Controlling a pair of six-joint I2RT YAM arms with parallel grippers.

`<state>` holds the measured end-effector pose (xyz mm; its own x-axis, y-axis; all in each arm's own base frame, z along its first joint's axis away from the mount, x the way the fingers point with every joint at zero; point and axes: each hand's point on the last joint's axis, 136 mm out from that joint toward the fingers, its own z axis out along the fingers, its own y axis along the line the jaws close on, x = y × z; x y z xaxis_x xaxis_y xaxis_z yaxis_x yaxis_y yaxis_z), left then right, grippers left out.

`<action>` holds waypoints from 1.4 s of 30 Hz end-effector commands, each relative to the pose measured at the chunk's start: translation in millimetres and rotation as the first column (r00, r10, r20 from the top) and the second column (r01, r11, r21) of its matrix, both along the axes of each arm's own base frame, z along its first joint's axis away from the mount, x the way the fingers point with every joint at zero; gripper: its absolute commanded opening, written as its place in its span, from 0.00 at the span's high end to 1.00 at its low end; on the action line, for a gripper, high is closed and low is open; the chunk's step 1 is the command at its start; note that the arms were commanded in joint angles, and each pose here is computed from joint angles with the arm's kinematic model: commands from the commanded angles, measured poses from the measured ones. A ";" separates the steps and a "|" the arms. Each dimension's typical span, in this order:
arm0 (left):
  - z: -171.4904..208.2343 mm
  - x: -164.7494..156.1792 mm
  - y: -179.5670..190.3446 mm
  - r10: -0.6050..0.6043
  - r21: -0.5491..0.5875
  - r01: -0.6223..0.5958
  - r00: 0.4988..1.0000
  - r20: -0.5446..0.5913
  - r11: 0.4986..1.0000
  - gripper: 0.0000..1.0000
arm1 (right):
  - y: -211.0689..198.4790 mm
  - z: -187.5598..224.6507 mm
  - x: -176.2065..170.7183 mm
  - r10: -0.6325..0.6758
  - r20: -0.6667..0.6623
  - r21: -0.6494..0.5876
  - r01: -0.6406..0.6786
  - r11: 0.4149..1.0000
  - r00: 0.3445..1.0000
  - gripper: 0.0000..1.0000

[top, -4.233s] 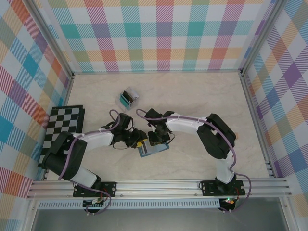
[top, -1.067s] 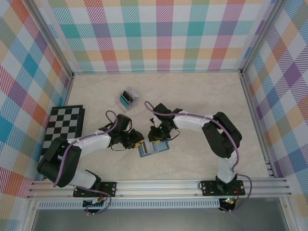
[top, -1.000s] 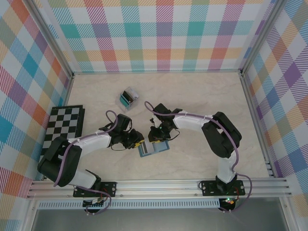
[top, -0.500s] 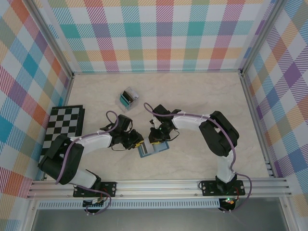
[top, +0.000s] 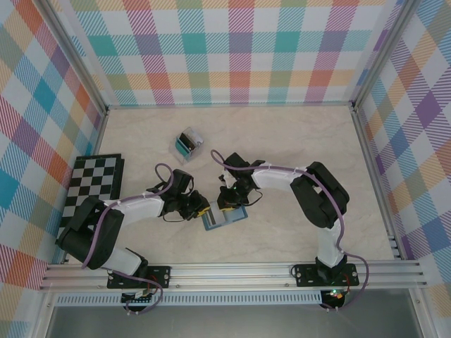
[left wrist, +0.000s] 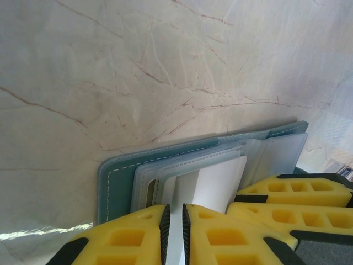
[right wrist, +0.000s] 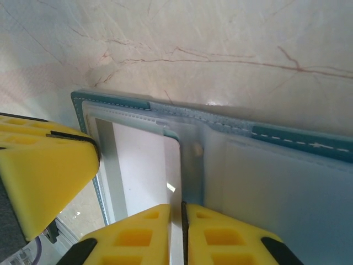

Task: Take the credit cards out of the card holder

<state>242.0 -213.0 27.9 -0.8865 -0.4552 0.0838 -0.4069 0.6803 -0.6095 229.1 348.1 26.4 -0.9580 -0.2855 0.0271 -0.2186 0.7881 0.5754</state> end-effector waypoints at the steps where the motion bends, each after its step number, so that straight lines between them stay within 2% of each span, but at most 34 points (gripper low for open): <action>1: -20.4 -14.5 11.0 0.010 0.064 -0.006 0.998 -0.059 0.998 0.83 | 4.4 -2.1 -5.2 0.033 -0.006 0.032 -0.033 0.999 0.999 0.89; 8: -8.3 -11.5 9.9 0.013 0.052 -0.011 0.999 -0.033 0.999 0.78 | -0.7 8.3 -1.6 0.020 0.045 0.027 -0.021 0.999 0.999 0.97; 14: 9.4 -5.2 4.6 0.006 0.016 -0.006 1.000 0.012 1.000 0.73 | -12.4 13.7 1.9 0.006 0.098 -0.009 -0.005 1.000 0.995 0.99; 25: 23.3 -1.7 -18.1 -0.042 -0.091 0.048 0.997 0.067 0.995 0.76 | -17.2 10.3 3.1 0.001 0.109 -0.035 0.002 0.999 0.994 0.99; 31: 10.3 -3.1 -19.4 -0.057 -0.051 0.058 0.998 0.025 0.997 0.79 | -16.8 9.4 3.1 0.007 0.106 -0.038 -0.002 0.999 0.994 0.99; 37: -9.4 -16.2 -4.5 -0.048 0.031 0.049 0.998 -0.046 0.998 0.81 | -23.2 7.9 4.9 0.001 0.125 -0.067 0.008 0.998 0.992 1.00; 42: -16.8 -21.3 0.6 -0.042 0.059 0.047 0.996 -0.075 0.997 0.81 | -23.7 13.9 6.8 -0.001 0.141 -0.016 0.004 1.000 0.990 0.99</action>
